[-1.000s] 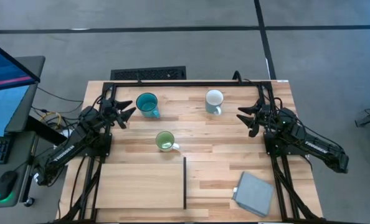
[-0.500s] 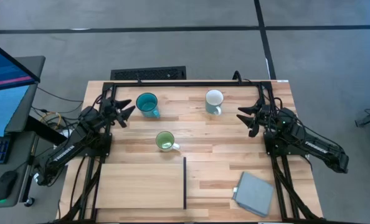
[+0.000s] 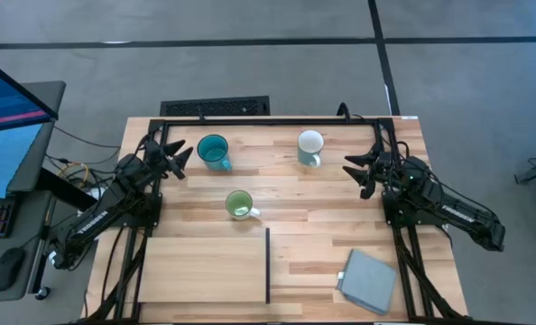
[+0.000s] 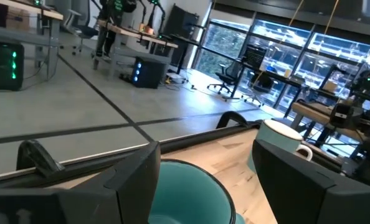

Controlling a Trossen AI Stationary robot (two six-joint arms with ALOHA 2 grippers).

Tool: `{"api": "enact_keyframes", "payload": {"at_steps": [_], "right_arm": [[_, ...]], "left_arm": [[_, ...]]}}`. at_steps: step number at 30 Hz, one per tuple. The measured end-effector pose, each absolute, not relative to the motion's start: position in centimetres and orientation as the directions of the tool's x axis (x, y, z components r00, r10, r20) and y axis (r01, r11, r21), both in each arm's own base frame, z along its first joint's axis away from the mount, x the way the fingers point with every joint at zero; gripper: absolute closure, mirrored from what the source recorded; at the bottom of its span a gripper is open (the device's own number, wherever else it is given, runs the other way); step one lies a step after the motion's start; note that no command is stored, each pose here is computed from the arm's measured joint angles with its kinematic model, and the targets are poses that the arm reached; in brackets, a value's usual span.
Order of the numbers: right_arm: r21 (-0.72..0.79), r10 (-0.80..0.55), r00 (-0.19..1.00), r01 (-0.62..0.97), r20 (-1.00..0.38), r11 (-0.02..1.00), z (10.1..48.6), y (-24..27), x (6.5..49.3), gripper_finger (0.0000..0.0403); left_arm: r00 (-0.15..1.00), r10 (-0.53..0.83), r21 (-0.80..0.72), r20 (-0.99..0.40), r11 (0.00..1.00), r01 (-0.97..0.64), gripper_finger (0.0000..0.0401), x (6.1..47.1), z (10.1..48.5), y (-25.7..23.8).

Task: Stack small to large cups/mugs on shelf
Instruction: Put the blue mug on the shelf

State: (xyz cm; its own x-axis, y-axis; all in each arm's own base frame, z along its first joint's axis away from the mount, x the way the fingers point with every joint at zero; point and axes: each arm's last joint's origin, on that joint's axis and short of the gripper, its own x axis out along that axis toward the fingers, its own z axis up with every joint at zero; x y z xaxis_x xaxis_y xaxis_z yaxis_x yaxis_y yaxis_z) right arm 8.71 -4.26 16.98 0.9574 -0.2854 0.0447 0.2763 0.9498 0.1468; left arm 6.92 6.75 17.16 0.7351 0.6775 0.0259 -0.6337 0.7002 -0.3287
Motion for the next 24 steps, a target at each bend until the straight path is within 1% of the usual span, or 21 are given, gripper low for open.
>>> {"api": "enact_keyframes", "payload": {"at_steps": [6, 9, 15, 18, 21, 24], "right_arm": [[0.147, -0.285, 0.957, 0.276, 0.045, 0.95, 16.99, -4.26, 8.71, 0.0194], [0.147, -0.285, 0.957, 0.276, 0.045, 0.95, 16.99, -4.26, 8.71, 0.0194], [0.147, -0.285, 0.957, 0.276, 0.045, 0.95, 16.98, -4.26, 8.71, 0.0194], [0.147, -0.285, 0.957, 0.276, 0.045, 0.95, 16.98, -4.26, 8.71, 0.0194], [0.147, -0.285, 0.957, 0.276, 0.045, 0.95, 16.98, -4.26, 8.71, 0.0194], [0.146, -0.285, 0.957, 0.276, 0.045, 0.95, 16.99, -4.26, 8.71, 0.0194]], "left_arm": [[0.735, 0.677, -0.33, 0.024, 0.7, -0.634, 0.0153, 6.92, 17.15, 6.74], [0.747, 0.664, -0.355, 0.021, 0.703, -0.616, 0.0153, 6.95, 17.14, 6.7], [0.757, 0.654, -0.326, 0.021, 0.72, -0.613, 0.0153, 6.98, 17.15, 6.67], [0.804, 0.594, -0.291, 0.031, 0.775, -0.561, 0.0153, 7.11, 17.26, 6.5], [0.864, 0.501, -0.199, 0.043, 0.852, -0.484, 0.0153, 7.28, 17.39, 6.22], [0.879, 0.476, -0.169, 0.046, 0.87, -0.462, 0.0153, 7.32, 17.42, 6.15]]}}
